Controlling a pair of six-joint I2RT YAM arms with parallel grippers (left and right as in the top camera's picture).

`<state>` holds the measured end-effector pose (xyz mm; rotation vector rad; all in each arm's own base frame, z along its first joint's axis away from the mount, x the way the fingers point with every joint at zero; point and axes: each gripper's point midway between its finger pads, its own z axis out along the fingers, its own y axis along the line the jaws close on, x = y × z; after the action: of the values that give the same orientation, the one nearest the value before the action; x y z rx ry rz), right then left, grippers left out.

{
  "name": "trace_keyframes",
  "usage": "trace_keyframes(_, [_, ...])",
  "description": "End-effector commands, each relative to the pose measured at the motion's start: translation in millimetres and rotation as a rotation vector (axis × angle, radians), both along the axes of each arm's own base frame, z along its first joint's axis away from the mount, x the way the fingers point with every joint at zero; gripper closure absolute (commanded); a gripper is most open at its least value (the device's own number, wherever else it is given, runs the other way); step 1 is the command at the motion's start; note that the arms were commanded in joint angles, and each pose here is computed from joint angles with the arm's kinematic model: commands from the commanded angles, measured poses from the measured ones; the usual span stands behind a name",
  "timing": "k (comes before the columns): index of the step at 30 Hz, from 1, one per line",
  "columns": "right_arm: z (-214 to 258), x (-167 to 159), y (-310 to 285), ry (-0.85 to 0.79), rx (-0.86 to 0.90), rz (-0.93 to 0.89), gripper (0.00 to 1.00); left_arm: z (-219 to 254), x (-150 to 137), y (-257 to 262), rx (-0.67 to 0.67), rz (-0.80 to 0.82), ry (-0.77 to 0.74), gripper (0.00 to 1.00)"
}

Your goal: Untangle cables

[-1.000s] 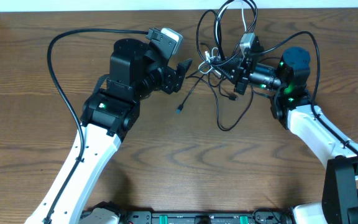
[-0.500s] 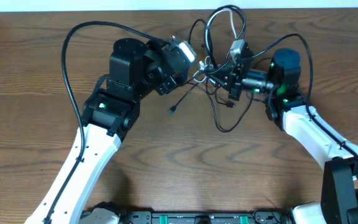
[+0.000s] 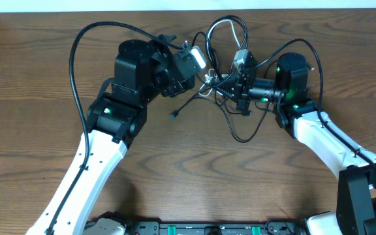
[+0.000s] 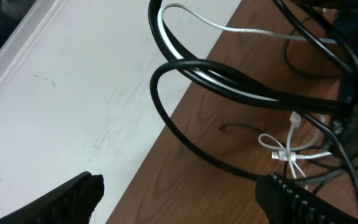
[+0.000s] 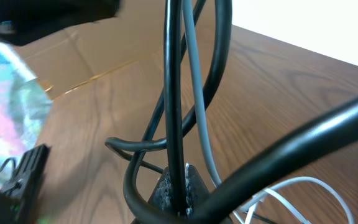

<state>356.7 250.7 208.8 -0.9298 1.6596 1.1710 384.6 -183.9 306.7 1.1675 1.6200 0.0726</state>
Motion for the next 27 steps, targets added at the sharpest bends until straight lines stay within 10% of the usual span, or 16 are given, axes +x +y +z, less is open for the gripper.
trace_keyframes(1, [8.0,-20.6,10.7,-0.051,0.024,0.120,0.99,8.0,-0.5,-2.2,-0.005,-0.015,-0.021,0.16])
trace_keyframes(10, [16.2,-43.8,30.8,-0.090,0.054,0.233,0.99,6.4,-7.6,-15.6,-0.037,-0.097,-0.001,0.16])
trace_keyframes(27, [24.6,-70.1,38.0,-0.090,0.099,0.370,0.99,20.2,37.9,58.6,0.067,0.389,-0.127,0.02])
